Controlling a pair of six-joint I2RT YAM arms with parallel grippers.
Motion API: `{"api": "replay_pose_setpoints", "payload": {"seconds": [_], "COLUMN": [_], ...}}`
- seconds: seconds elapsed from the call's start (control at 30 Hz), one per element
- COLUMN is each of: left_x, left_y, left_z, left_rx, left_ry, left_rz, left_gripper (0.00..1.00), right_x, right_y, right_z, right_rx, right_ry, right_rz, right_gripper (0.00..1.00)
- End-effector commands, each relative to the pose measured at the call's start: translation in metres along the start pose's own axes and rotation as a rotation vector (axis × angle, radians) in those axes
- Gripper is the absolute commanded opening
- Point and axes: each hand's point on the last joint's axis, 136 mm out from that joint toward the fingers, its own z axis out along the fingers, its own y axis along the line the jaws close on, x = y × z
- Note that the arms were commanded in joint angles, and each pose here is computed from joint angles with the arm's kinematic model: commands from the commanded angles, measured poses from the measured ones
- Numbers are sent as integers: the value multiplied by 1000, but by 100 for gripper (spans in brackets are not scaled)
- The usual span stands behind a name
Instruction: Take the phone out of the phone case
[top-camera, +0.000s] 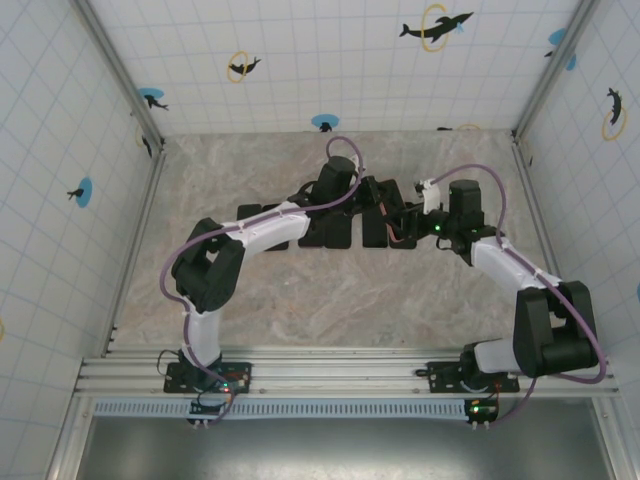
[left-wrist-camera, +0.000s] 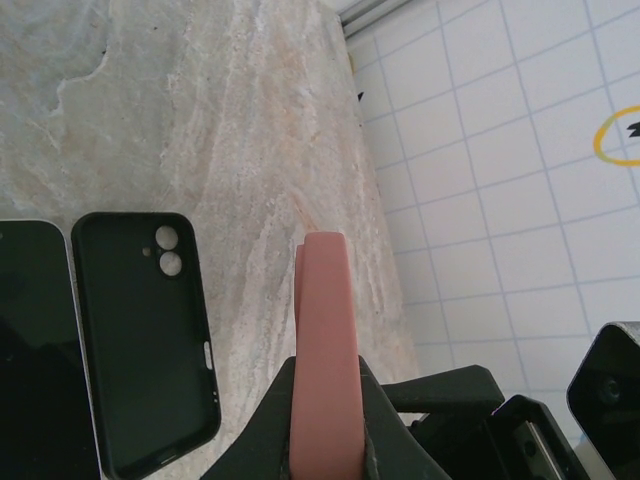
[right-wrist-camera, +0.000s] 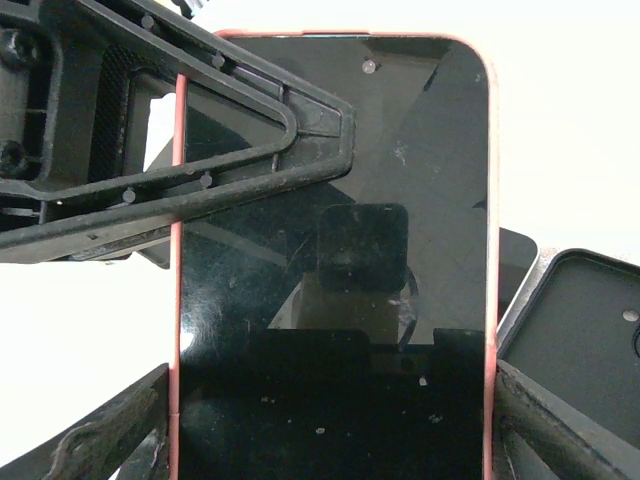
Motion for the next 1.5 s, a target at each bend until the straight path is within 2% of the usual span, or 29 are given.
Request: {"api": "replay_pose_setpoints", "payload": {"seconds": [0.0,0.1,0.3,0.57,0.73,0.9,1.1,1.23,1.47], "left_x": [-2,-5,-19,-40,-50,-55,-56,-56,-56], "left_y": [-13,-18,-27,-50,-67,-79,-84,-89,-97], "left_z": [-6,-10,-26,-54,-69,-81,-93,-99,-105], "left_rx": [22,42,126,248,326,400,432,471,497], "left_ry": [-2,-9,-33,-76,-117,-149,-175,-179,-182], "left_rz": [20,9,-55,-104,-139,-181,-200,-217,-217], "left_gripper": [12,11,12,13,13,13,12,12,12], "right_x": [-14,-16,-14,-8,-11,-13,-30,-38,-49], "right_y": [15,20,29,26,55,77,95,92,95], "right_z": [-4,-7,-25,-65,-73,-77,-98,-100,-91], "right_rx": [-48,-72,-87,-73,-177,-265,-387,-391,-415], "right_ry": [-59,-86,-171,-357,-463,-564,-702,-727,-702], "right_rz": [-39,-39,-39,122,212,323,382,425,457], "right_gripper": [63,77,87,87,81,65,54,50,43]}}
